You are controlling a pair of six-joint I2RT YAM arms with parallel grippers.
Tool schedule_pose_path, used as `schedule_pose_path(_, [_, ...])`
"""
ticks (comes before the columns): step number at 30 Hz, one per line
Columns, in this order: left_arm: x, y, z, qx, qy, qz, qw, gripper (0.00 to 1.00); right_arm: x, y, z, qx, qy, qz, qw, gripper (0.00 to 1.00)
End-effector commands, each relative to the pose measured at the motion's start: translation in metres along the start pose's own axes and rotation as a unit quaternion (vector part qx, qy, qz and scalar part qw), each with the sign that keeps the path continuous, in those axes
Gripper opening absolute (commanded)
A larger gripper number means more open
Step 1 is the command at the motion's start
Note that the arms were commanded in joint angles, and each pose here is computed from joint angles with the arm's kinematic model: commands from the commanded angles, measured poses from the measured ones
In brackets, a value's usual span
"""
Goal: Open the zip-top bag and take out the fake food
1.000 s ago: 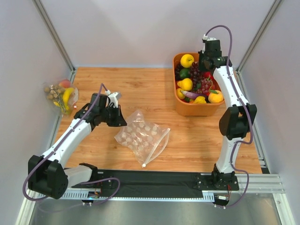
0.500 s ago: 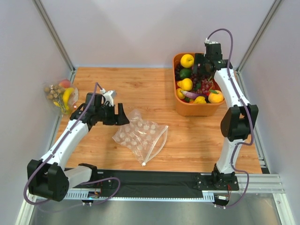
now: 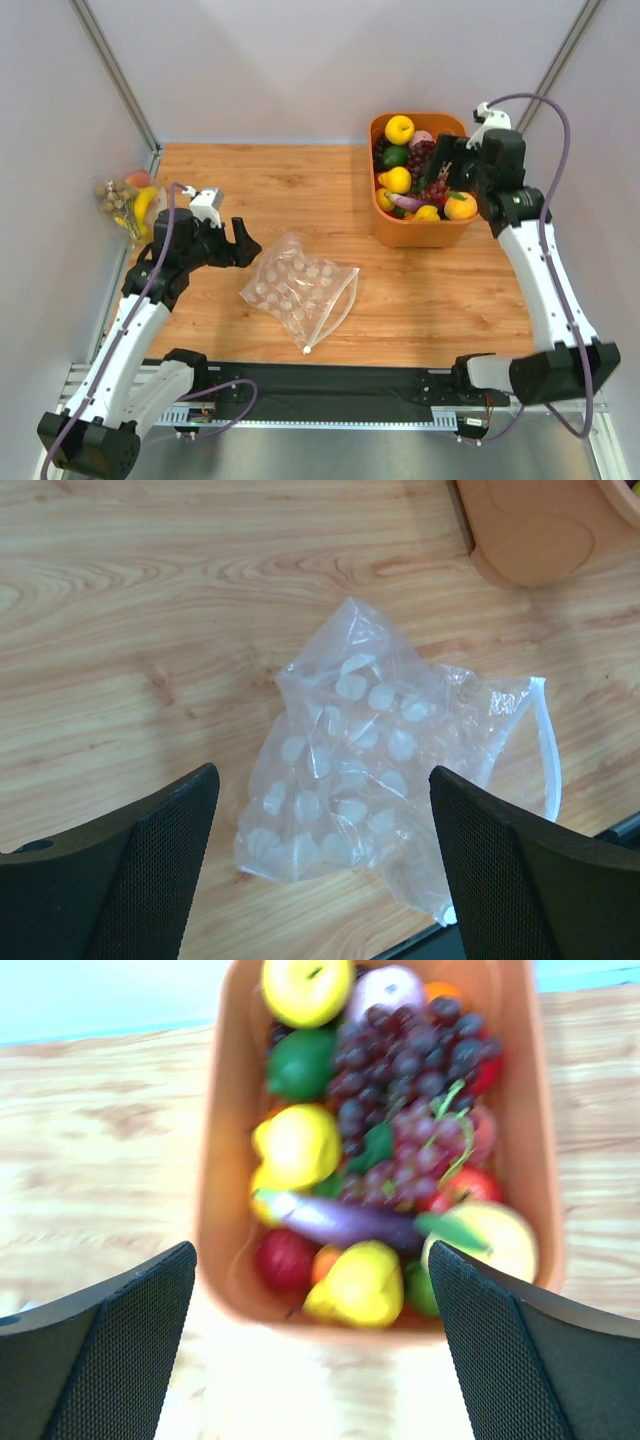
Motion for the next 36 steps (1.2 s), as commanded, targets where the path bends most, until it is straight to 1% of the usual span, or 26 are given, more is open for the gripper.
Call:
schedule_pose_path(1, [0.007, 0.005, 0.008, 0.031, -0.036, -0.019, 0.999, 0.93, -0.016, 0.016, 0.03, 0.076, -0.013, -0.025, 0.997, 1.0])
schedule_pose_path(5, [0.011, 0.01, 0.021, 0.08, -0.064, -0.016, 0.995, 0.93, -0.05, 0.017, 0.072, 0.118, -0.012, -0.043, 0.992, 1.0])
schedule_pose_path(11, [0.016, 0.009, 0.037, 0.095, -0.11, -0.029, 0.989, 0.93, -0.086, 0.011, 0.111, 0.141, -0.007, -0.063, 0.988, 1.0])
schedule_pose_path(13, [0.016, 0.009, 0.04, 0.095, -0.121, -0.033, 0.988, 0.93, -0.102, 0.005, 0.113, 0.135, 0.005, -0.068, 0.989, 1.0])
schedule_pose_path(16, [0.016, 0.008, 0.045, 0.095, -0.131, -0.037, 0.986, 0.93, -0.116, -0.004, 0.122, 0.127, 0.004, -0.068, 0.989, 1.0])
schedule_pose_path(23, [0.016, 0.007, 0.052, 0.104, -0.147, -0.041, 0.983, 0.93, -0.13, -0.015, 0.135, 0.121, -0.005, -0.062, 0.991, 1.0])
schedule_pose_path(36, [0.015, 0.007, 0.051, 0.097, -0.142, -0.048, 0.984, 0.93, -0.131, -0.02, 0.142, 0.106, -0.007, -0.047, 0.993, 1.0])
Point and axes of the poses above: each gripper's point midway between its finger pads, its own z axis back along the fingers, its own y axis along the line the jaws close on, x = y × z, the point moved 8 cm from there along z, back along the fingers, and after that the axes turned 9 degrees about -z, right-handed, at the moved point
